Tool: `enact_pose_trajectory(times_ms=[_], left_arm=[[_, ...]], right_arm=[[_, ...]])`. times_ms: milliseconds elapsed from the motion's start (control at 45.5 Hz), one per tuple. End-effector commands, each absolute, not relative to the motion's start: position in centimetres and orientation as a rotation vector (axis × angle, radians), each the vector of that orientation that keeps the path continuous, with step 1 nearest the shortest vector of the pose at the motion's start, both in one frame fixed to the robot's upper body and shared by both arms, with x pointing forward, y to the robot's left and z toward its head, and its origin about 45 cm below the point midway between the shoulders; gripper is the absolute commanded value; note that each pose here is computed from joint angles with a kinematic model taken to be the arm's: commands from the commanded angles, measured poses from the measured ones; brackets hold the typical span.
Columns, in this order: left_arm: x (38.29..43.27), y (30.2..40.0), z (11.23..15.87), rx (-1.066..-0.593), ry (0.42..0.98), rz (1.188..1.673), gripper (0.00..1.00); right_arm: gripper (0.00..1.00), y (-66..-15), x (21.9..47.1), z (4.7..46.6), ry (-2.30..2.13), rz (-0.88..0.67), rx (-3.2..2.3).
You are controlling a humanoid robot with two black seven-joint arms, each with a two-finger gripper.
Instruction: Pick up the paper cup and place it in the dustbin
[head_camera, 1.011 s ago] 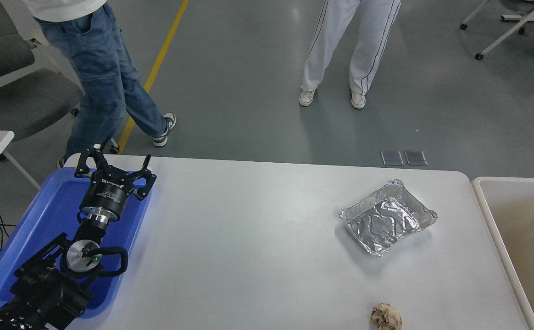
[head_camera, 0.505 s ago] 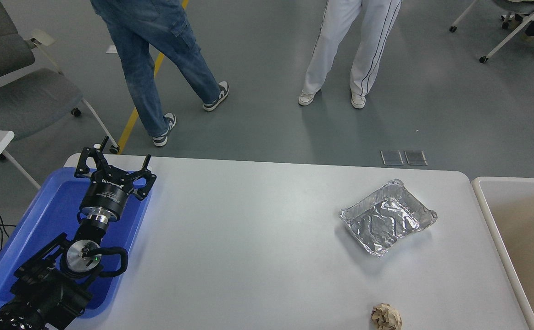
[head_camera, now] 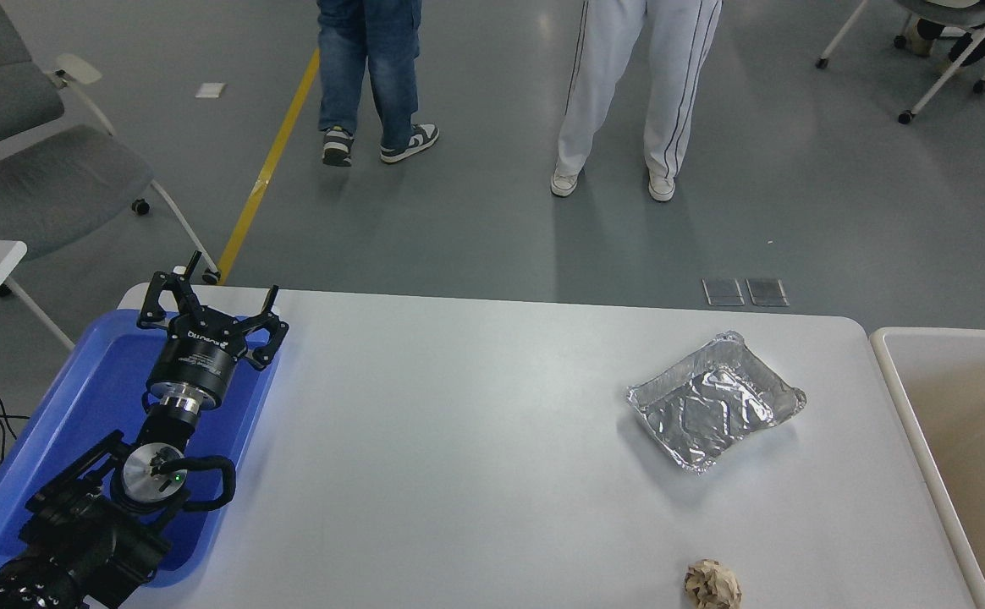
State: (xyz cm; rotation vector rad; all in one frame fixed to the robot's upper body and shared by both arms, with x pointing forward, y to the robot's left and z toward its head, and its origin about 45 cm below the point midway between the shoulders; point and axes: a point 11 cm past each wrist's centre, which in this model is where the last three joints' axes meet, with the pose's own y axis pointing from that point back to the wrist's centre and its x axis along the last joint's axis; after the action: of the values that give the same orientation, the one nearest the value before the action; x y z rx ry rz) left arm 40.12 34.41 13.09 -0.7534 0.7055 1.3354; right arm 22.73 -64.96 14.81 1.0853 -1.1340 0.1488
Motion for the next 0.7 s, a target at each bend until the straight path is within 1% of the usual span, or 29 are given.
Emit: enact_pose_trajectory(times_ms=[0, 198, 352, 681], left_arm=[[40.13, 34.42, 13.09, -0.754, 0.705, 1.336, 1.0], [40.13, 34.42, 13.09, -0.754, 0.705, 1.336, 1.0], [40.14, 34.38, 13.12, -0.754, 0.705, 1.334, 1.0], [40.14, 34.38, 13.12, -0.754, 0.705, 1.334, 1.0]], right_arm=[[1.0, -63.4, 21.5, 15.8, -1.077, 0.103, 1.175], [1.0, -61.0, 22.2, 17.0, -0.995, 0.091, 1.257], [1.0, -59.1, 22.9, 18.1, -0.883, 0.042, 1.326], [1.0, -56.1, 25.2, 21.7, -0.643, -0.125, 1.44]])
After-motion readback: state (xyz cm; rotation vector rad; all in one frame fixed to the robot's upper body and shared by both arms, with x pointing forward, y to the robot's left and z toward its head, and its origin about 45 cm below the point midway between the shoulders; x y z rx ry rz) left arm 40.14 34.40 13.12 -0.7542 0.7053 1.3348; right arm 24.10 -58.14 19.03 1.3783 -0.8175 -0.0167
